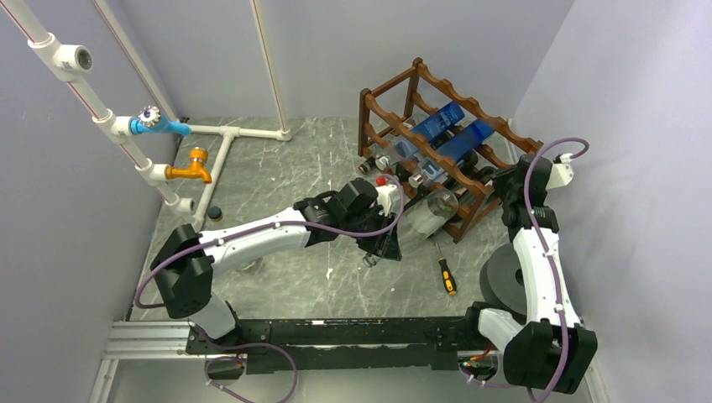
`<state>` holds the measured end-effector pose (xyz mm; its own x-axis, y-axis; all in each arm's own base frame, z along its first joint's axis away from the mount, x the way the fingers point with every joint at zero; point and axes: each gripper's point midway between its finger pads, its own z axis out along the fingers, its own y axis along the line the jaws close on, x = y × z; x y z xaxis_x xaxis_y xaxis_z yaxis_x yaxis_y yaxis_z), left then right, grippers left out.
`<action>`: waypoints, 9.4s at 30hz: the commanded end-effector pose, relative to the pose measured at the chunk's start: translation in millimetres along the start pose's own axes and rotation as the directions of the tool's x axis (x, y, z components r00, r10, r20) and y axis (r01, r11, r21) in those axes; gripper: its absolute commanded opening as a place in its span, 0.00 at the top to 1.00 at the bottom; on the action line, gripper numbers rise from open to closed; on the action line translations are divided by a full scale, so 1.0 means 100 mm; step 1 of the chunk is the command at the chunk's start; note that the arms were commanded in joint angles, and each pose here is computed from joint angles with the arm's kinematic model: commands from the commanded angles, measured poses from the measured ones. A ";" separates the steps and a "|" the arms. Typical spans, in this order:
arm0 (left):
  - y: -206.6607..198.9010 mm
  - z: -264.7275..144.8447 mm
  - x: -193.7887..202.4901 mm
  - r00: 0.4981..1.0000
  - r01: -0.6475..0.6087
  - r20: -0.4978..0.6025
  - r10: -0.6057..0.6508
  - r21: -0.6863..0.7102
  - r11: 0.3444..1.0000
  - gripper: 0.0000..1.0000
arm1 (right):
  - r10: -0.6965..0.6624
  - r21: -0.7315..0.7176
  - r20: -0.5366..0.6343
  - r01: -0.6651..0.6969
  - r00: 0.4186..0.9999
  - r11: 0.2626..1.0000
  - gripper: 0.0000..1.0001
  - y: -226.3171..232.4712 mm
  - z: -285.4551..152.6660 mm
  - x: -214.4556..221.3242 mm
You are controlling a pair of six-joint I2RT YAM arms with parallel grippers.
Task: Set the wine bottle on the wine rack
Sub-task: Pick up the wine bottle from the center of the board, then place the wine bottle in the wine rack.
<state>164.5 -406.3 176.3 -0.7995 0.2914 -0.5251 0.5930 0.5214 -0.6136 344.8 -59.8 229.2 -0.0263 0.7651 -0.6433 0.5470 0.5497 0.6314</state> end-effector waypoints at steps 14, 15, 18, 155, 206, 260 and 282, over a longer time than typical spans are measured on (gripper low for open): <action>-0.88 -0.49 -1.08 0.881 -0.276 0.439 0.175 0.178 0.945 1.00 | 0.079 -0.283 -0.196 -0.133 0.977 0.950 1.00 0.62 -0.47 0.33; -0.88 -0.47 -1.08 0.882 -0.281 0.436 0.179 0.181 0.942 1.00 | 0.077 -0.283 -0.202 -0.134 0.976 0.950 1.00 0.63 -0.47 0.33; -0.93 -0.48 -1.11 0.869 -0.315 0.451 0.203 0.190 0.930 1.00 | 0.071 -0.282 -0.210 -0.130 0.975 0.950 1.00 0.64 -0.47 0.34; -0.43 0.70 -2.03 0.710 -0.482 0.522 0.472 -0.127 0.867 0.48 | 0.082 -0.277 -0.268 -0.158 0.960 0.948 1.00 0.64 -0.63 0.37; 0.05 0.54 -1.14 0.880 -0.315 0.307 0.363 -0.194 0.929 1.00 | 0.074 -0.277 -0.281 -0.155 0.957 0.948 1.00 0.61 -0.58 0.44; 0.79 1.10 -0.64 0.878 -0.225 0.375 0.298 -0.227 0.948 1.00 | 0.064 -0.285 -0.282 -0.147 0.957 0.947 1.00 0.66 -0.54 0.43; 0.83 1.24 -0.81 0.888 -0.225 0.374 0.269 -0.157 0.962 1.00 | 0.060 -0.280 -0.282 -0.143 0.957 0.949 1.00 0.64 -0.53 0.43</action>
<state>286.2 -505.9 151.5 -0.4284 -0.0274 -0.9032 0.7893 0.4752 -0.3888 326.9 -21.8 228.7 -0.0776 0.8728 -0.4820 0.5046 0.4513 0.7360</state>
